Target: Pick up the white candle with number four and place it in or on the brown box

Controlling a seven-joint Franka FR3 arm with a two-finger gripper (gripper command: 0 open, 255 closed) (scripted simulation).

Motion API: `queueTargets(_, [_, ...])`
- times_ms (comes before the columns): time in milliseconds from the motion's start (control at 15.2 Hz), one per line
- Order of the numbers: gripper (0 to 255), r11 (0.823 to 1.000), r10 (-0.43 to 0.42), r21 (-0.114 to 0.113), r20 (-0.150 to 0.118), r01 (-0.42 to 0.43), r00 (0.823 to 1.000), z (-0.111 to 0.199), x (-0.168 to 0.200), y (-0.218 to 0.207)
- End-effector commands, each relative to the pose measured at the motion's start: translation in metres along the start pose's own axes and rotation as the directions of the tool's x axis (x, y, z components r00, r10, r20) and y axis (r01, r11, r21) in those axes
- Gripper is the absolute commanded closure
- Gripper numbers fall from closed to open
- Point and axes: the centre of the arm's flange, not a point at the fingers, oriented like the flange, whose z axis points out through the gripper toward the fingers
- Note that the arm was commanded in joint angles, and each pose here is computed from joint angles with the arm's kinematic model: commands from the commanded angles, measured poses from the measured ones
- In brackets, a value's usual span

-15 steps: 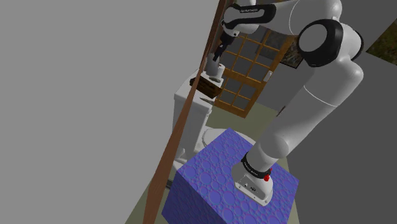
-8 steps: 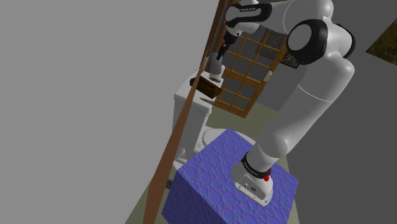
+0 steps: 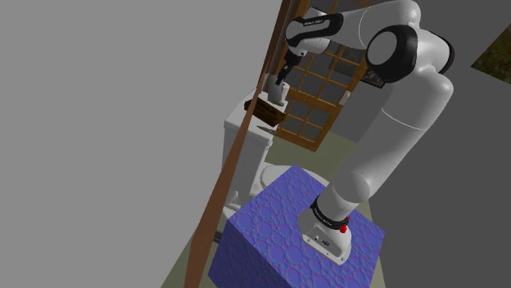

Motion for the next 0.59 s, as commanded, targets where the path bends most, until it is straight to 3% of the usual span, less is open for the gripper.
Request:
queueTargets(0, [255, 1.0, 0.0, -0.001, -0.001, 0.0, 1.0, 0.011, -0.002, -0.001])
queueTargets(528, [255, 1.0, 0.0, -0.001, -0.001, 0.0, 1.0, 0.052, -0.009, -0.006])
